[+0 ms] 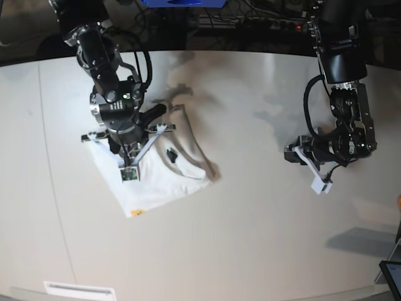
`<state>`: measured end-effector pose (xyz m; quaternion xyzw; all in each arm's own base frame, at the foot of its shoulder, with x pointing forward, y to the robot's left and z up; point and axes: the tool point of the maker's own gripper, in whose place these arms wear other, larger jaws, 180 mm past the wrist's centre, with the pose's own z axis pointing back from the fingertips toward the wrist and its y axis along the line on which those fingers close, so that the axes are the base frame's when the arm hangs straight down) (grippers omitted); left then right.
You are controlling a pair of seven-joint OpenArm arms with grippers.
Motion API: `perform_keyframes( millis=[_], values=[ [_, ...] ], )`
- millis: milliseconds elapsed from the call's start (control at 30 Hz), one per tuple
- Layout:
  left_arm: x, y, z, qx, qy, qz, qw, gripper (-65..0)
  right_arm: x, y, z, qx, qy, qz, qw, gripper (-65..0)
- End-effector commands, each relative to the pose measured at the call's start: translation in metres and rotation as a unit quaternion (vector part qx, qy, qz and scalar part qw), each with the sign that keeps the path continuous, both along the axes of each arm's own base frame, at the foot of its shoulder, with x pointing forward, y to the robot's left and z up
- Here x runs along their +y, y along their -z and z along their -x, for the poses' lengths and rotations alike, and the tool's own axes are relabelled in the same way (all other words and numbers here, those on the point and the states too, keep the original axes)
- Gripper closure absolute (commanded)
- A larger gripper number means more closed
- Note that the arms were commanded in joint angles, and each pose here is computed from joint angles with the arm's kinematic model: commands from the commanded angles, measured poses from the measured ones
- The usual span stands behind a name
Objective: Fold the T-shirt properly
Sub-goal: 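Press and smooth the folded bundle with the right gripper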
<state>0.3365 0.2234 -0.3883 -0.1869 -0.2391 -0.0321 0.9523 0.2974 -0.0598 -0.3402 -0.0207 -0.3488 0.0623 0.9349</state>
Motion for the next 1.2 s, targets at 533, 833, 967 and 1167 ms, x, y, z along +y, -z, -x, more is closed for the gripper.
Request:
perform_keyframes(
  millis=[533, 833, 967, 1167],
  values=[
    [0.005, -0.014, -0.01, -0.022, -0.001, -0.003, 1.0, -2.0, 0.023, 0.011, 0.018, 0.006, -0.005, -0.031, 0.9995, -3.6],
    [0.005, -0.014, -0.01, -0.023, -0.002, -0.002, 1.0, -2.0, 0.063, 0.021, 0.044, 0.037, -0.039, -0.06, 0.9968, -3.6],
    [0.005, -0.015, -0.01, -0.023, -0.002, -0.002, 1.0, -2.0, 0.069, 0.032, 0.051, 0.055, -0.039, -0.061, 0.9958, -3.6],
    [0.009, -0.014, -0.01, -0.022, -0.005, -0.004, 1.0, -2.0, 0.065, 0.038, 0.059, 0.064, -0.036, -0.056, 0.9957, -3.6]
  ],
)
